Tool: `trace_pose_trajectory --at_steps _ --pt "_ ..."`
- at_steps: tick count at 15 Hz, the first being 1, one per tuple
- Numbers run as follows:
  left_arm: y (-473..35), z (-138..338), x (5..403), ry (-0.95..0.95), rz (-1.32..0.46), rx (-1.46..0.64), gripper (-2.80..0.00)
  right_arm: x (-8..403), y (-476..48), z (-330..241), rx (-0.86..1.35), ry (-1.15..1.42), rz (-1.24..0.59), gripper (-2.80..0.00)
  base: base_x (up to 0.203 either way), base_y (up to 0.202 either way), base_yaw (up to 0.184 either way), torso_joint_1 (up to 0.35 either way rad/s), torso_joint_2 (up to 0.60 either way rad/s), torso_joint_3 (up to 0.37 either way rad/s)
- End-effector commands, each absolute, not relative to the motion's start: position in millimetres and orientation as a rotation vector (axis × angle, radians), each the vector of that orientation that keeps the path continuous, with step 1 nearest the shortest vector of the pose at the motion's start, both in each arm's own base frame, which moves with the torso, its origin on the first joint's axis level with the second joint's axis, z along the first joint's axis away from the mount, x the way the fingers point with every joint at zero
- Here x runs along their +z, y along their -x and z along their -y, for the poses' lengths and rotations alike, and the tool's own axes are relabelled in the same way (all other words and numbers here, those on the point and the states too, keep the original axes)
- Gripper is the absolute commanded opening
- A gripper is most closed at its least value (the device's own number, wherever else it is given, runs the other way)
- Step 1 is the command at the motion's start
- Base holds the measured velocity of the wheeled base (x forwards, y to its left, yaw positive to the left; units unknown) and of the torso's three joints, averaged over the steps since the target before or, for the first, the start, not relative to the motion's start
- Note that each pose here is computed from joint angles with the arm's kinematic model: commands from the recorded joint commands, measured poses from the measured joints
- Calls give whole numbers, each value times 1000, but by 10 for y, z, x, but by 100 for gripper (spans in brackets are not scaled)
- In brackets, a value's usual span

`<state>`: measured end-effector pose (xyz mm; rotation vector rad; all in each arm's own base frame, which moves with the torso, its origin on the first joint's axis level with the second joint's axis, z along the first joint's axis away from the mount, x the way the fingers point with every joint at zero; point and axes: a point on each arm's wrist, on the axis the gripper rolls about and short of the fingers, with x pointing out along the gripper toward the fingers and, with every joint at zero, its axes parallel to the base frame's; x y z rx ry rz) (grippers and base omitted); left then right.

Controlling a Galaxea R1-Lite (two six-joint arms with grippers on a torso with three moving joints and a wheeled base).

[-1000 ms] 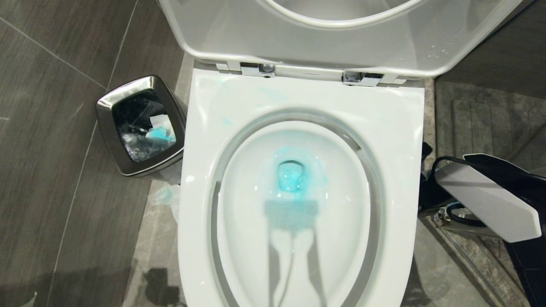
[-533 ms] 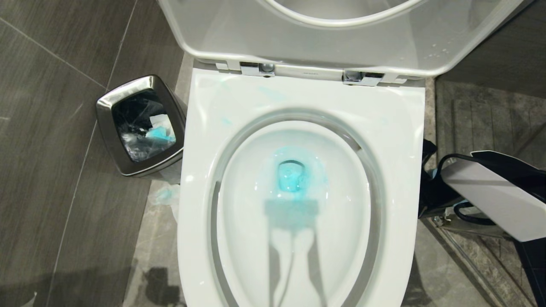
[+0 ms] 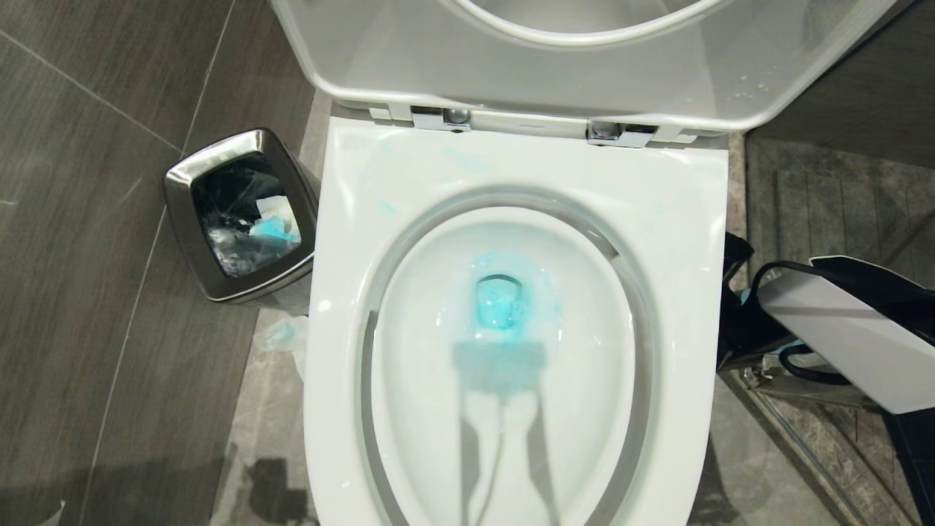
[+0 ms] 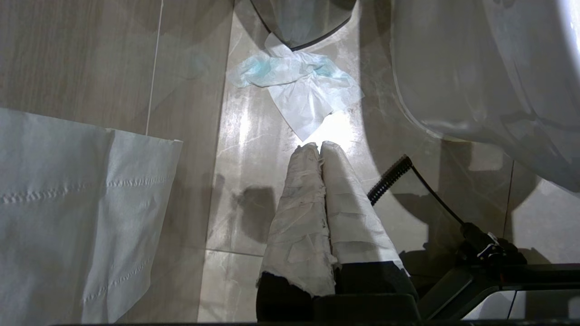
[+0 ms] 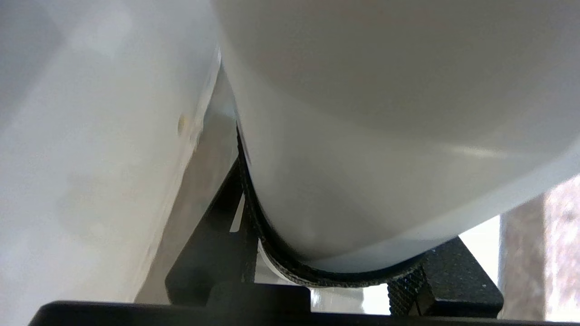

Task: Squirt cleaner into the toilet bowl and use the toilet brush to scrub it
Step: Place the cleaning agent on the floor

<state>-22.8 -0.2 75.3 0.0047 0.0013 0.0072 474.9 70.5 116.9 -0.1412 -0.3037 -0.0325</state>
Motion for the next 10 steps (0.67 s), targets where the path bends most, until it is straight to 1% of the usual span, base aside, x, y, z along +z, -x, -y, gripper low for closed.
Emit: trace_pose_trajectory --at_steps 1,5,6,10 --pt "227 2 749 -5 -3 8 -280 1177 -4756 -707 -36 137 330 -280 0 0 0 0 0 0" --pt "227 2 749 -5 -3 8 -280 1171 -4751 -706 -34 134 332 -280 0 0 0 0 0 0" --pt "227 2 749 -5 -3 8 -280 1171 -4751 -707 -33 135 332 0 0 0 0 0 0 0" --pt "227 2 749 -5 -3 8 -280 1155 -4758 -701 -31 136 331 0 0 0 0 0 0 0"
